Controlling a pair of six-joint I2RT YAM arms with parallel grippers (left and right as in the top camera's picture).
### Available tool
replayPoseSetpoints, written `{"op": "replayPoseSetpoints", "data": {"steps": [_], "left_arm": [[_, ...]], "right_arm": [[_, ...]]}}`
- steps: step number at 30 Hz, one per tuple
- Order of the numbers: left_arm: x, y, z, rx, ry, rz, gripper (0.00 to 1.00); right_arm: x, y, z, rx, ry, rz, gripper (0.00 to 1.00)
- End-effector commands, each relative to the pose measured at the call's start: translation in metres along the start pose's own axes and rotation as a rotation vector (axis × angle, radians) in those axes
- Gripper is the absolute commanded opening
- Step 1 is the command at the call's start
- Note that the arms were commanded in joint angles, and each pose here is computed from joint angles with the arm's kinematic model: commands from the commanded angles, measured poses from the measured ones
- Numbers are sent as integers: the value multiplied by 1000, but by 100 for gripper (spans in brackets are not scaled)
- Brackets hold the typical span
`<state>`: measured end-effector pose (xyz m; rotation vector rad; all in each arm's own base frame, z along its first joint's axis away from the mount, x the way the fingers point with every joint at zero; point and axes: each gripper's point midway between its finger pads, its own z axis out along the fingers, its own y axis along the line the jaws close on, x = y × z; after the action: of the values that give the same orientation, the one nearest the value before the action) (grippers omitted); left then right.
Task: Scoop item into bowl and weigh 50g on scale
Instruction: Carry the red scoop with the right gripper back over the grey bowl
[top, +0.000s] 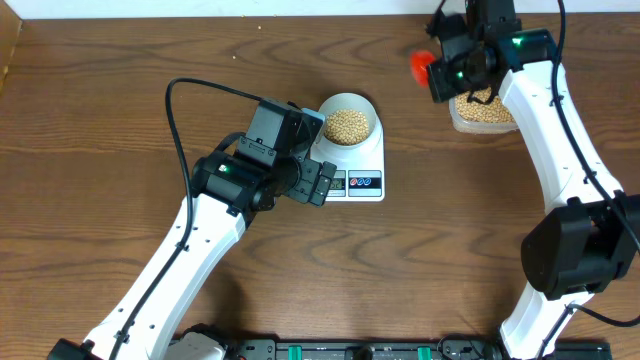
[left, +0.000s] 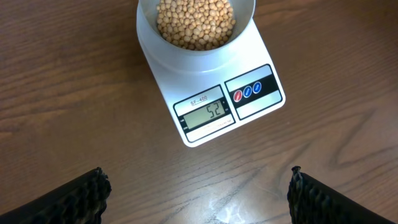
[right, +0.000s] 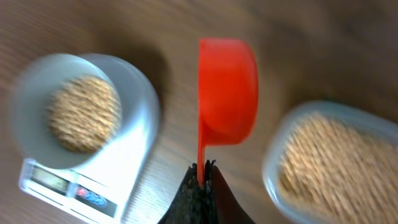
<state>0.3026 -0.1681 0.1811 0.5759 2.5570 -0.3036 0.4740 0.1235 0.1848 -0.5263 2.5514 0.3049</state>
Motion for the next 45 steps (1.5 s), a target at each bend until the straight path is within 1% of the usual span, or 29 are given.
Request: {"op": "replayPoseSetpoints", "data": {"steps": [1,5,9,12,14,20,27,34,38,42,45], "left_arm": [[3,4,2,-12,9,-4,93],[3,4,2,-12,9,-4,93],[3,4,2,-12,9,-4,93],[3,4,3,-12,9,-4,93],[3,4,2,-12,9,-4,93],[3,4,2,-12,9,-4,93],[3,4,3,-12,9,-4,93],[3,4,3,-12,9,-4,94],[3,4,2,-12,9,-4,94],[3,4,2,-12,9,-4,94],[3,4,2,-12,9,-4,94]], "right_arm": [[-36,27,-23,-159,-164,-90,1],[-72,14,-36,-164,-332,-122,1],[-106,-7,-55,-147,-487,-47,1],[-116,-18,-63,-139,-535,-6,1],[-116,-18,-64,-143,-539,-7,1],[-108,-9,-58,-157,-501,-34,1],[-73,19,-39,-207,-348,-161,1],[-49,61,-34,-345,-251,-188,1],[-34,82,-29,-380,-184,-212,1],[-16,91,-22,-348,-103,-253,1],[-8,92,-13,-279,-57,-309,1]]}}
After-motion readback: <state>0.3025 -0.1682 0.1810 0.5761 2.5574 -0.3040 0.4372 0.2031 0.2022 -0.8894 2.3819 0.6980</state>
